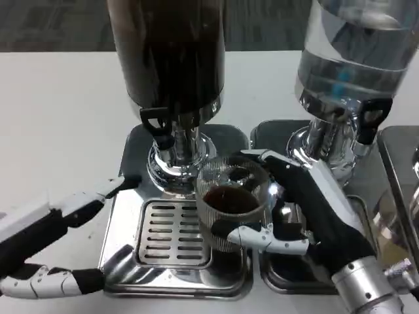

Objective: Grasp the cup under the faucet to collect the drink, then remove the cup.

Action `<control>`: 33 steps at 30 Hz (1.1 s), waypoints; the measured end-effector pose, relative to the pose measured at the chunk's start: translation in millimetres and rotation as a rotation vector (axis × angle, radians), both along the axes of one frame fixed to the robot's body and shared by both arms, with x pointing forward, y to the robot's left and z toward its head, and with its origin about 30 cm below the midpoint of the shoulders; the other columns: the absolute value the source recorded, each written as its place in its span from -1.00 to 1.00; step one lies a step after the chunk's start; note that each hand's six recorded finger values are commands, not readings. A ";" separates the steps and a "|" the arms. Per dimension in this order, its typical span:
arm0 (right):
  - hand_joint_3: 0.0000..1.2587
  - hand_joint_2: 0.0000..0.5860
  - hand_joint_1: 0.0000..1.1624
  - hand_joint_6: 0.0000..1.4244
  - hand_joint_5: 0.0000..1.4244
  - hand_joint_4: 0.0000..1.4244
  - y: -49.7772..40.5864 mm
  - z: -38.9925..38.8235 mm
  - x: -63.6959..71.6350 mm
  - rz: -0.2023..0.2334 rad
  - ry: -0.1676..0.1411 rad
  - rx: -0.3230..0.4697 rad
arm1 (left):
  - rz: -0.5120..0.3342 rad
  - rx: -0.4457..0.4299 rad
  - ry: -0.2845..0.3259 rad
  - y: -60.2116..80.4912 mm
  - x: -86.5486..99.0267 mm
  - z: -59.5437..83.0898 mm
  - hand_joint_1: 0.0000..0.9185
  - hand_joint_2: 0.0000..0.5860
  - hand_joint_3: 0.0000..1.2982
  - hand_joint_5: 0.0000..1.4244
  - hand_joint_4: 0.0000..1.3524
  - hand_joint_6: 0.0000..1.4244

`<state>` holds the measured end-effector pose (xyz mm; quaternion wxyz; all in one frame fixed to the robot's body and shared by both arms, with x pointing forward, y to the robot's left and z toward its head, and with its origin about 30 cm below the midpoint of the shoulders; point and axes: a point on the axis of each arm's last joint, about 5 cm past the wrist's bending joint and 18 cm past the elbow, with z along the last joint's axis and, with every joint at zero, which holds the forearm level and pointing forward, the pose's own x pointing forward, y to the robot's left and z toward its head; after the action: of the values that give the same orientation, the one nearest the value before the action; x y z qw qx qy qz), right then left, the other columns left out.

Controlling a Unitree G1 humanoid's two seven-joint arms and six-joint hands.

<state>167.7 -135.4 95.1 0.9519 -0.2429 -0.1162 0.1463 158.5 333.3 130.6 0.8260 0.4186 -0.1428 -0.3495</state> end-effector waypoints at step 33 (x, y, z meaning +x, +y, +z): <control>-0.13 -0.09 0.42 0.64 0.22 -0.10 -7.2 13.0 -27.8 0.019 0.028 0.023 | -0.085 -0.019 -0.025 -8.6 -35.6 5.8 -1.00 -0.76 -0.94 -1.00 -1.00 -0.94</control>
<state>139.8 -142.6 108.0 0.9547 -0.2289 -0.1068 0.1575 123.0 324.7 136.5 0.8124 0.4088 -0.1742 -0.3777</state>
